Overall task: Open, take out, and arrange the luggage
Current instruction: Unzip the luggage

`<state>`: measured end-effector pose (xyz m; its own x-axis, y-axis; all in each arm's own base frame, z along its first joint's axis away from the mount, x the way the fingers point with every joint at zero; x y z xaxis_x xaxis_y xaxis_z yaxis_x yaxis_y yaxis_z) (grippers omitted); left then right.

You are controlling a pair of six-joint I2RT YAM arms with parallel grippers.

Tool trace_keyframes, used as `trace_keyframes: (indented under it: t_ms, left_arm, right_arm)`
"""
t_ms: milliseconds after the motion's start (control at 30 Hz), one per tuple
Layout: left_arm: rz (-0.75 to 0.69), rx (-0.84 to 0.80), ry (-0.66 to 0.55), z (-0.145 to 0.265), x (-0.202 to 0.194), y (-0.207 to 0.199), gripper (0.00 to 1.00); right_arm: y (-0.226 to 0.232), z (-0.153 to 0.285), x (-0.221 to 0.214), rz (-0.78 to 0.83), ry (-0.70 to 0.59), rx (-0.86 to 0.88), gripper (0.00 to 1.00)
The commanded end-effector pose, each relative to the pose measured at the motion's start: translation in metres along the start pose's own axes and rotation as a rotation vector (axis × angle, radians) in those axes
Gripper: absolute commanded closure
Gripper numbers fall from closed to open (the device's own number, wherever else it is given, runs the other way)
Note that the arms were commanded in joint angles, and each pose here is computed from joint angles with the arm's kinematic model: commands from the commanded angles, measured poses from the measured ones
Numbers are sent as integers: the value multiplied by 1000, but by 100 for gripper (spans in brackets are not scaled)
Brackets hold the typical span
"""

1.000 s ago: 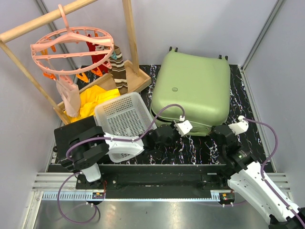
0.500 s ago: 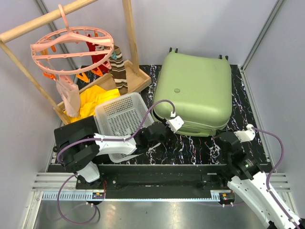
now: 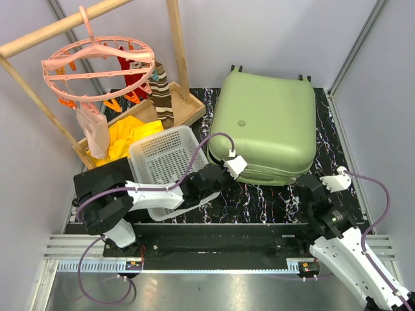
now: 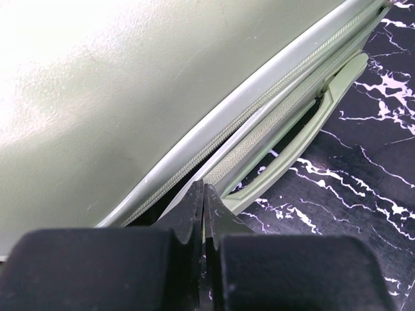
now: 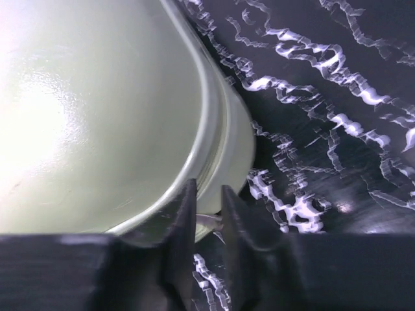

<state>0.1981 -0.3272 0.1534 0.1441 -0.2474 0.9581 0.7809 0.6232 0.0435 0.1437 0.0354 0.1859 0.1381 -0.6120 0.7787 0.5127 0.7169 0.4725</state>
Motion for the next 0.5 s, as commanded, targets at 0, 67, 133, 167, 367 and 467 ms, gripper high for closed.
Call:
trace_keyframes:
  t_ms: [0, 67, 133, 167, 367, 467]
  left_arm:
    - [6, 99, 49, 8, -11, 26, 100]
    - [6, 101, 48, 9, -11, 26, 100]
    - [5, 102, 46, 9, -10, 26, 100]
    - [5, 102, 46, 9, -10, 26, 100]
    - [13, 89, 46, 8, -9, 24, 100]
    - [21, 75, 41, 8, -8, 22, 100]
  right_arm:
    - [4, 11, 23, 119, -19, 0, 61]
    - [9, 23, 27, 124, 47, 50, 32]
    - [8, 32, 25, 94, 115, 72, 22]
    - [4, 37, 26, 101, 138, 70, 21]
    - [21, 22, 3, 239, 259, 93, 35]
    - [39, 5, -15, 350, 346, 98, 39]
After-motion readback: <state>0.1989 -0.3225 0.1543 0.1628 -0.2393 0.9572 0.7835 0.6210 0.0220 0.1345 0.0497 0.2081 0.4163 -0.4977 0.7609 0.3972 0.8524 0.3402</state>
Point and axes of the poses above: each gripper's point midway between its finger pads, its own z axis back along the fingers, its own y axis along the line the jaws close on, x = y × z, the point moved 8 cm from there along z, back along the fingers, and after that the axes turned 6 degrees about z, right-handed, at the moved point
